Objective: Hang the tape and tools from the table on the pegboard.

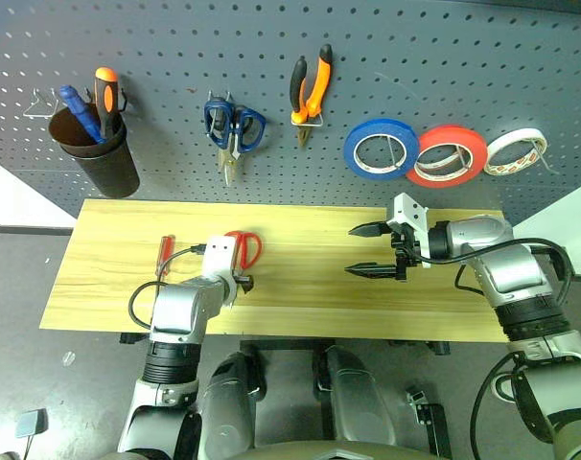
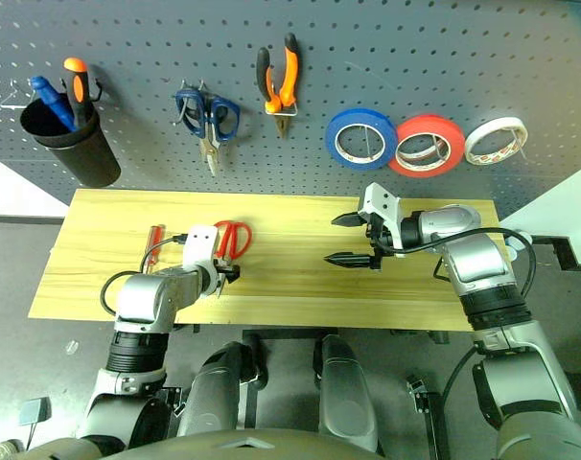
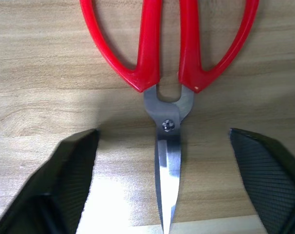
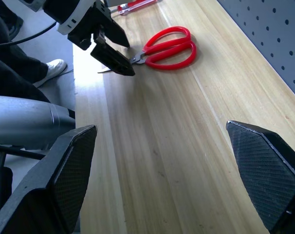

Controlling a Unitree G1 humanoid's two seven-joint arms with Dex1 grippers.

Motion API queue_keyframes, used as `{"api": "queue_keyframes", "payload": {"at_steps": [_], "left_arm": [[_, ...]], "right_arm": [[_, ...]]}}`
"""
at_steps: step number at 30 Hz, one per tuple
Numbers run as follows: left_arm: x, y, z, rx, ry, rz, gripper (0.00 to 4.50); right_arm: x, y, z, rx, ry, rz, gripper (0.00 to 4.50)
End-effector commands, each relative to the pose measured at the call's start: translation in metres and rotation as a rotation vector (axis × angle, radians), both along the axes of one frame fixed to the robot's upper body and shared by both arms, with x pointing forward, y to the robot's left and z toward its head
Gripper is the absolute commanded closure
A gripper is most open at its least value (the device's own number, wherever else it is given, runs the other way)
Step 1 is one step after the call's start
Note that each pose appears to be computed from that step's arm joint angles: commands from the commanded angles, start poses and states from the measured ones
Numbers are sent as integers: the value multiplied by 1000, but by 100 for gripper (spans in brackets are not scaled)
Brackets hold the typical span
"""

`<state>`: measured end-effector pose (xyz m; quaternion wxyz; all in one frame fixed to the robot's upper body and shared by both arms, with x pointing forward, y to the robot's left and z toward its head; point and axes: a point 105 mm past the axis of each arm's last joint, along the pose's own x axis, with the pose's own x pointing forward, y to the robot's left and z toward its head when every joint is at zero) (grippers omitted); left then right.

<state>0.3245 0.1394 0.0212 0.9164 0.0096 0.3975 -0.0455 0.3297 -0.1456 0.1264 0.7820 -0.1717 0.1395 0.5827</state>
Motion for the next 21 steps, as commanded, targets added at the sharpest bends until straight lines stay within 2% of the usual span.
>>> {"api": "queue_keyframes", "payload": {"at_steps": [1,6,9,15,21], "left_arm": [[-10,1,-13,-14,66,-4,148],[-7,5,-12,4,57,14,320],[-5,7,-10,15,47,9,408],[-5,7,2,10,20,-26,415],[-9,7,30,-3,-93,-107,415]], "right_arm": [[0,-1,12,5,-61,7,0],[-1,-3,11,2,-64,-3,0],[0,-4,11,4,-67,-12,0],[4,-7,12,8,-77,-25,0],[8,-4,19,28,-102,-22,0]]}}
